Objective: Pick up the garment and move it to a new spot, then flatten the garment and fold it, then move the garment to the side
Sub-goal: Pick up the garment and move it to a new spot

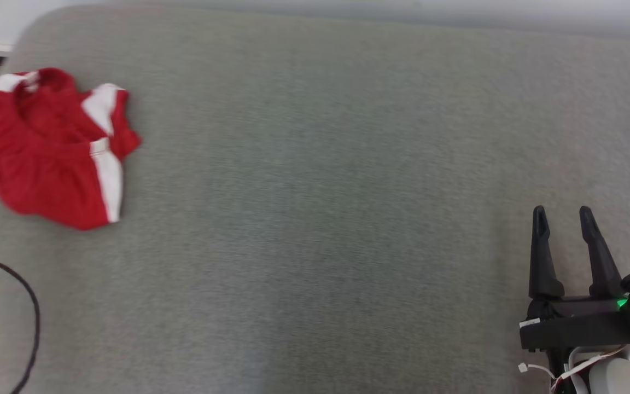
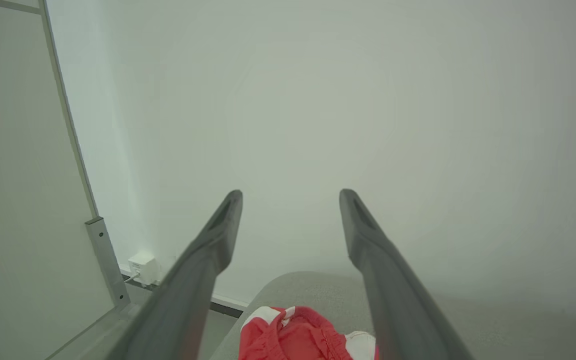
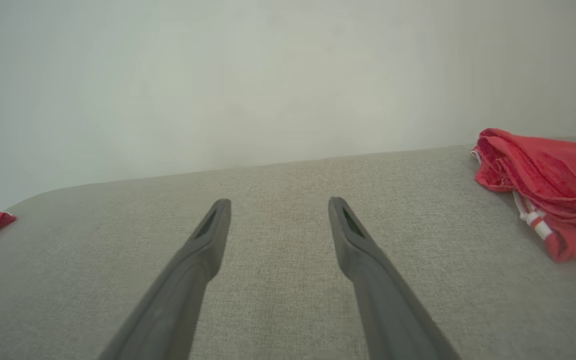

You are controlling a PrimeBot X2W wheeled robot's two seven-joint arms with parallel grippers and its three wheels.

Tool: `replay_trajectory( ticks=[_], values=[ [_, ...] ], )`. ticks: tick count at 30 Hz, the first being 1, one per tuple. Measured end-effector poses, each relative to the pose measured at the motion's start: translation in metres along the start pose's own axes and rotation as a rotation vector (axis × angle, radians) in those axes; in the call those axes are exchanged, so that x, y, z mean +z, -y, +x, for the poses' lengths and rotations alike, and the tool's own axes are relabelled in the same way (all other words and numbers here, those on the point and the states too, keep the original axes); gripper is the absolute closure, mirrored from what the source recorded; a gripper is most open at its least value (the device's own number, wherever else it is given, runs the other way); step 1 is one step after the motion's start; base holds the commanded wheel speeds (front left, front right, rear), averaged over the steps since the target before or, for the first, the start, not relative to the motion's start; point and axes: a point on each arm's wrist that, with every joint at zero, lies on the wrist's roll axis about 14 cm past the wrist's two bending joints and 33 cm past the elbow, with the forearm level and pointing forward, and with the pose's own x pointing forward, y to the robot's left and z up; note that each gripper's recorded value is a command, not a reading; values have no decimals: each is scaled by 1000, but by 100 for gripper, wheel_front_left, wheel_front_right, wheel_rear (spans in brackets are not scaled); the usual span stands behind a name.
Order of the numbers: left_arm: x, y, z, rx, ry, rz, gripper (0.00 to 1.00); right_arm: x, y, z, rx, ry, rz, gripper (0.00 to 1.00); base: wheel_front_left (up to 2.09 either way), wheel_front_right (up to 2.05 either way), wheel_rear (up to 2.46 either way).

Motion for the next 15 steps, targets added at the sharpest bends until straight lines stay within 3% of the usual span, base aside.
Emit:
replay_trajectory(
  ticks=[8, 15],
  values=[
    [-69, 51, 41, -91, -157, -32, 0, -8, 53, -18, -145, -25, -40, 0, 0, 0, 0],
    [-142, 61, 45, -98, -347, -24, 0, -19, 77, -29, -210, -68, -68, 0, 0, 0, 0]
  ],
)
